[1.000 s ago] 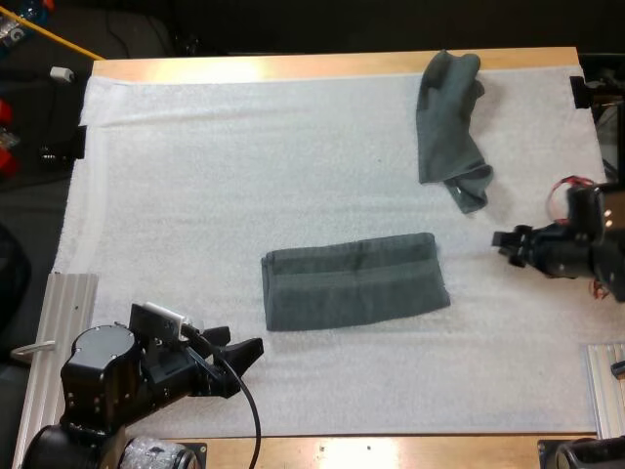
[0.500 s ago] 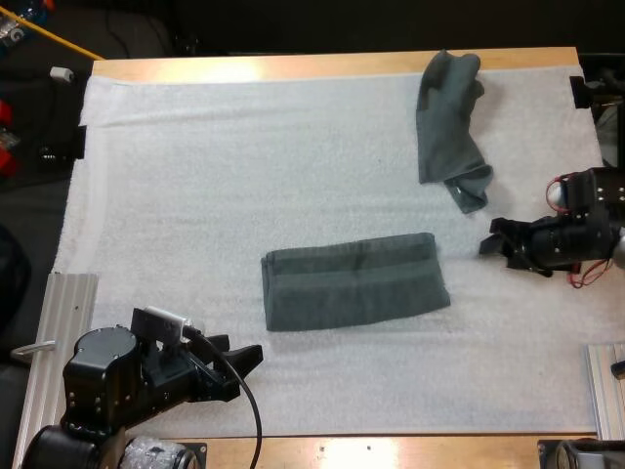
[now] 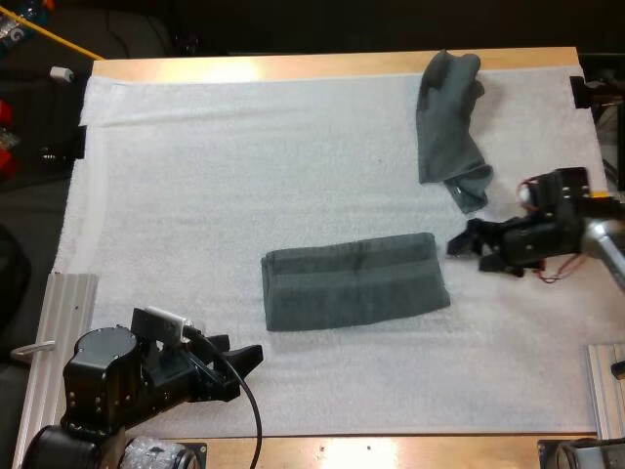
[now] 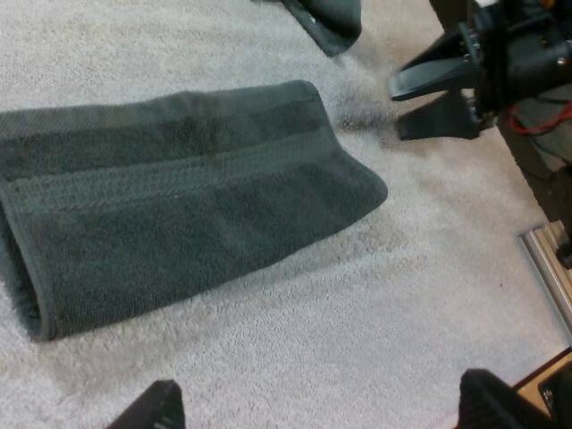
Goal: Pick towel from pile, fold and stack
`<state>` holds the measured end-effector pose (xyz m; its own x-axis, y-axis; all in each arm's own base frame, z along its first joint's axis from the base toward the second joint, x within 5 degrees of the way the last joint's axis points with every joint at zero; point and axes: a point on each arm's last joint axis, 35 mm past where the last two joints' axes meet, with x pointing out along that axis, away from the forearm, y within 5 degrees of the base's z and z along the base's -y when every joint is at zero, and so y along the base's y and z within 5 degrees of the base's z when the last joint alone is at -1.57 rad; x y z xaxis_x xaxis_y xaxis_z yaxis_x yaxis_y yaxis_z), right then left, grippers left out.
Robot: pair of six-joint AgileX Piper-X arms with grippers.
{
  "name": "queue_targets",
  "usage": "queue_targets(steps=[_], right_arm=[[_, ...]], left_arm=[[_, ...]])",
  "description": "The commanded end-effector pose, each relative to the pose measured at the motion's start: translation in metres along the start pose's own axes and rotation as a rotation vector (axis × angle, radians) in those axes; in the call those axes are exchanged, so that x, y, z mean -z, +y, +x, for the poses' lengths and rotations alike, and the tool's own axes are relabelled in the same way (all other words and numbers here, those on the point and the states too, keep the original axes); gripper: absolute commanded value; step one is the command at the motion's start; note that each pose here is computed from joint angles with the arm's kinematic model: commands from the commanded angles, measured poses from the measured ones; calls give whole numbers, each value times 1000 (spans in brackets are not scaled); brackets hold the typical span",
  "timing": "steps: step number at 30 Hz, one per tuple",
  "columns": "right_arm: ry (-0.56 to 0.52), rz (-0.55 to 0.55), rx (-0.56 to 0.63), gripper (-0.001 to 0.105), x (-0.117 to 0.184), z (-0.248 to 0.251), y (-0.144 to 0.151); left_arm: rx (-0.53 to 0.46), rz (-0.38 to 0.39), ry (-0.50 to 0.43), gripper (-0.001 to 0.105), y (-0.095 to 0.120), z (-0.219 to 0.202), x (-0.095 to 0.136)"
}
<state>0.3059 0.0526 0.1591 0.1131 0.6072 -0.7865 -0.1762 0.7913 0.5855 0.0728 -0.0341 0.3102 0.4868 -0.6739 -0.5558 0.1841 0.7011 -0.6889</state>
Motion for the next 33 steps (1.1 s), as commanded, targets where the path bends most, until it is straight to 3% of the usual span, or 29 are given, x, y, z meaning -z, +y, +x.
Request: queue_targets(steps=[1, 10, 20, 23, 28, 33], right_arm=[[-2, -33, -1, 71, -4, 5, 6], [37, -26, -24, 71, -6, 64, 38], [70, -48, 26, 68, 1, 77, 50], [80, -34, 94, 50, 4, 76, 47], [95, -34, 203, 2, 9, 69, 46], [61, -99, 334, 0, 10, 49, 53]], left_arm=[[-4, -3, -13, 60, -1, -2, -1], [-4, -3, -13, 60, -1, -2, -1], [-4, -3, -13, 60, -1, -2, -1], [-4, -3, -13, 60, -1, -2, -1], [-4, -3, -13, 60, -1, -2, -1], [-4, -1, -13, 60, -1, -2, -1]])
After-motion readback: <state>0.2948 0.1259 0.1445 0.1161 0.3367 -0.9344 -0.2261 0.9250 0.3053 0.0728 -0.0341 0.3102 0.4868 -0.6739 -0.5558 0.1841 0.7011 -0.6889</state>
